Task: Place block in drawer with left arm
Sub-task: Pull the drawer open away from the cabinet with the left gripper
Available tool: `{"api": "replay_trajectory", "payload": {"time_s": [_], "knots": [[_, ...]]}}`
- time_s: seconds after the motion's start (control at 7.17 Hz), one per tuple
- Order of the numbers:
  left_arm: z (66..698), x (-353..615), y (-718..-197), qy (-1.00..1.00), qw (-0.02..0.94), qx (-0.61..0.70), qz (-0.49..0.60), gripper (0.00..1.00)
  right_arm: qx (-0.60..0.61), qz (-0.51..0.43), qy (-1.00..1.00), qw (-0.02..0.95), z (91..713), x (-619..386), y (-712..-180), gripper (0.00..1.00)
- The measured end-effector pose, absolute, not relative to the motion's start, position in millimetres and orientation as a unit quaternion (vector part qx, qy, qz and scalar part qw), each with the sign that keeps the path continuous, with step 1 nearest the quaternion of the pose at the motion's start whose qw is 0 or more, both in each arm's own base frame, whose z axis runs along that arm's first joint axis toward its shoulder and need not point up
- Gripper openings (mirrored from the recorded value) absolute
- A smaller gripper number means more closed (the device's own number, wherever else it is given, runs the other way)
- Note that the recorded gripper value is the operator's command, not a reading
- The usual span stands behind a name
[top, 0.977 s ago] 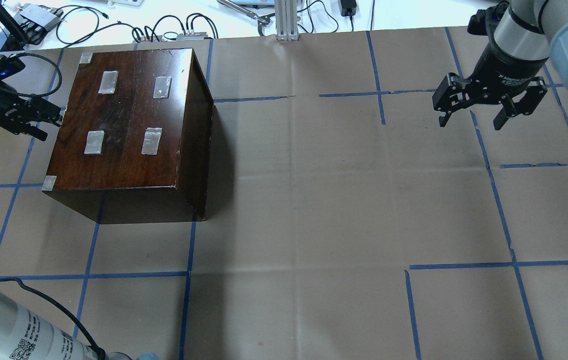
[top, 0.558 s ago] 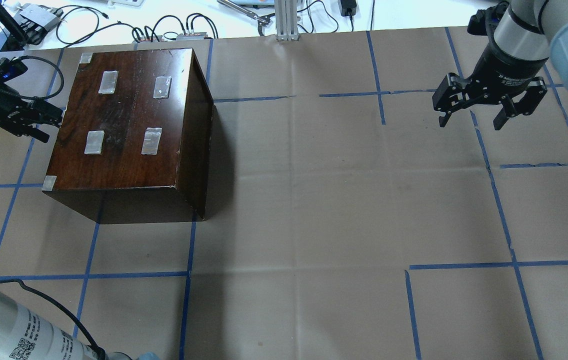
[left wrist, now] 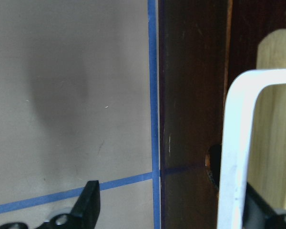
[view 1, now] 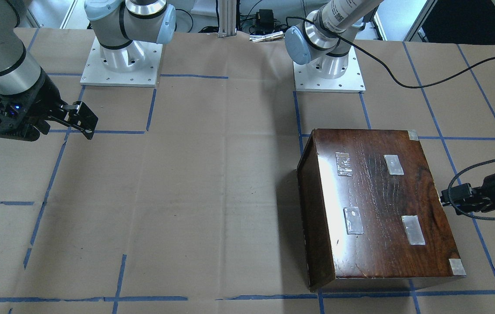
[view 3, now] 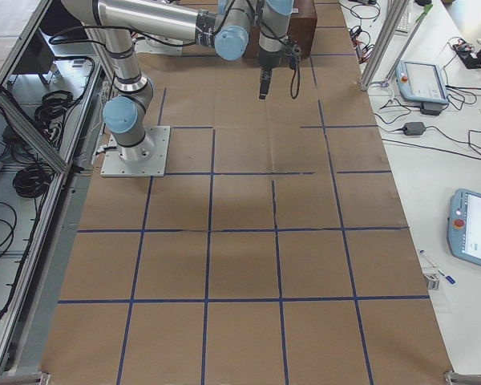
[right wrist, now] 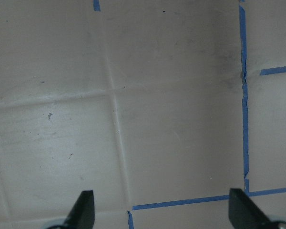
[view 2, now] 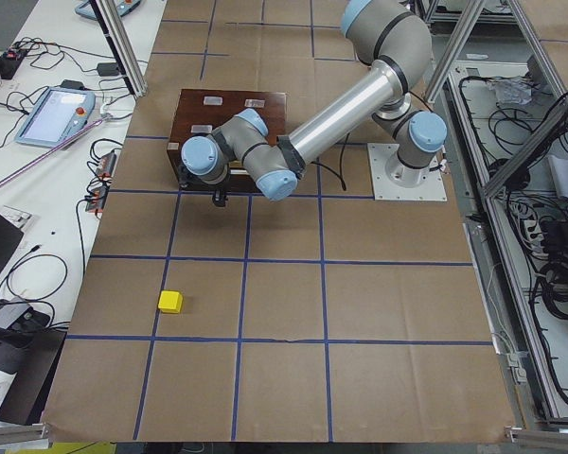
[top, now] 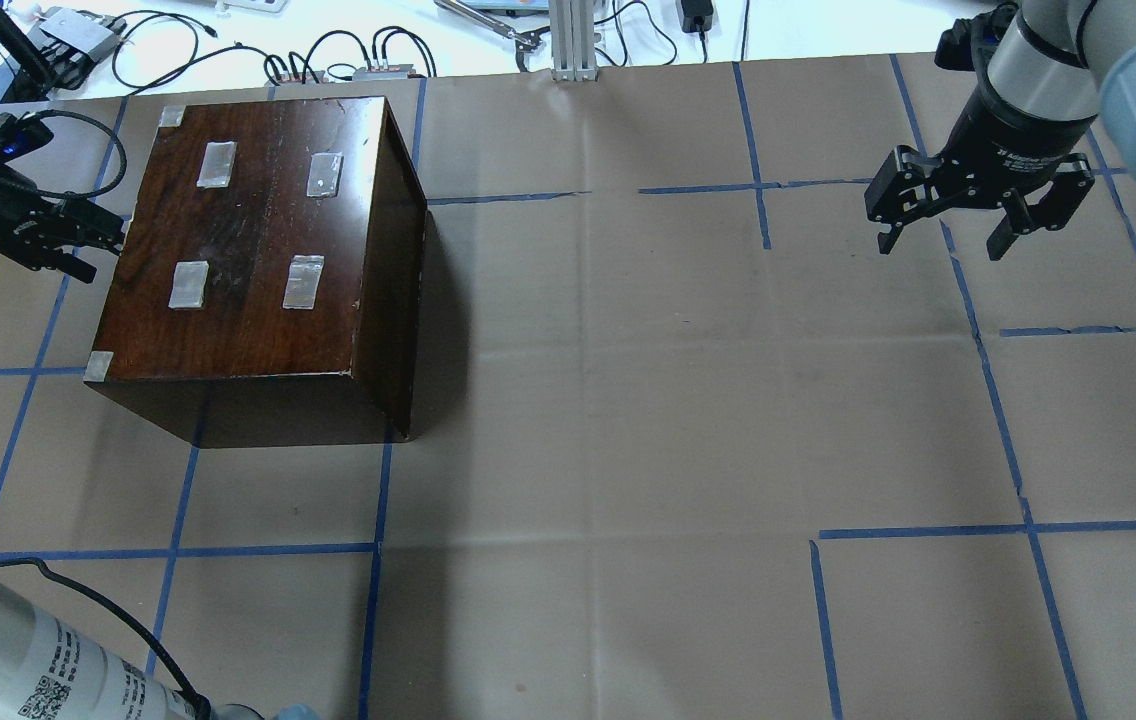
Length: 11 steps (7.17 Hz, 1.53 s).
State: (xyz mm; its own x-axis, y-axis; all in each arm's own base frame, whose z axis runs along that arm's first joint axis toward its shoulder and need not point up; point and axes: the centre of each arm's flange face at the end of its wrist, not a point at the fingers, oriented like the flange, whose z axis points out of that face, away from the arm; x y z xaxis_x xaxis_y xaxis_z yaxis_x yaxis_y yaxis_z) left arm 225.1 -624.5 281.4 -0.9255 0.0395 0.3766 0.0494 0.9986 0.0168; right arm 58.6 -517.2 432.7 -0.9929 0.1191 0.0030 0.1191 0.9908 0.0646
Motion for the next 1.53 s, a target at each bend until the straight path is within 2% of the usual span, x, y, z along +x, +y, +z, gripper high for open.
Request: {"api": "replay_trajectory", "payload": {"time_s": [1.53], "knots": [[285.5,308.9,-605.9,-0.987,0.159,-0.013,0.002,0.98,0.060,0.032,0.998,0.000,432.6,58.6,-517.2,1.00]]}}
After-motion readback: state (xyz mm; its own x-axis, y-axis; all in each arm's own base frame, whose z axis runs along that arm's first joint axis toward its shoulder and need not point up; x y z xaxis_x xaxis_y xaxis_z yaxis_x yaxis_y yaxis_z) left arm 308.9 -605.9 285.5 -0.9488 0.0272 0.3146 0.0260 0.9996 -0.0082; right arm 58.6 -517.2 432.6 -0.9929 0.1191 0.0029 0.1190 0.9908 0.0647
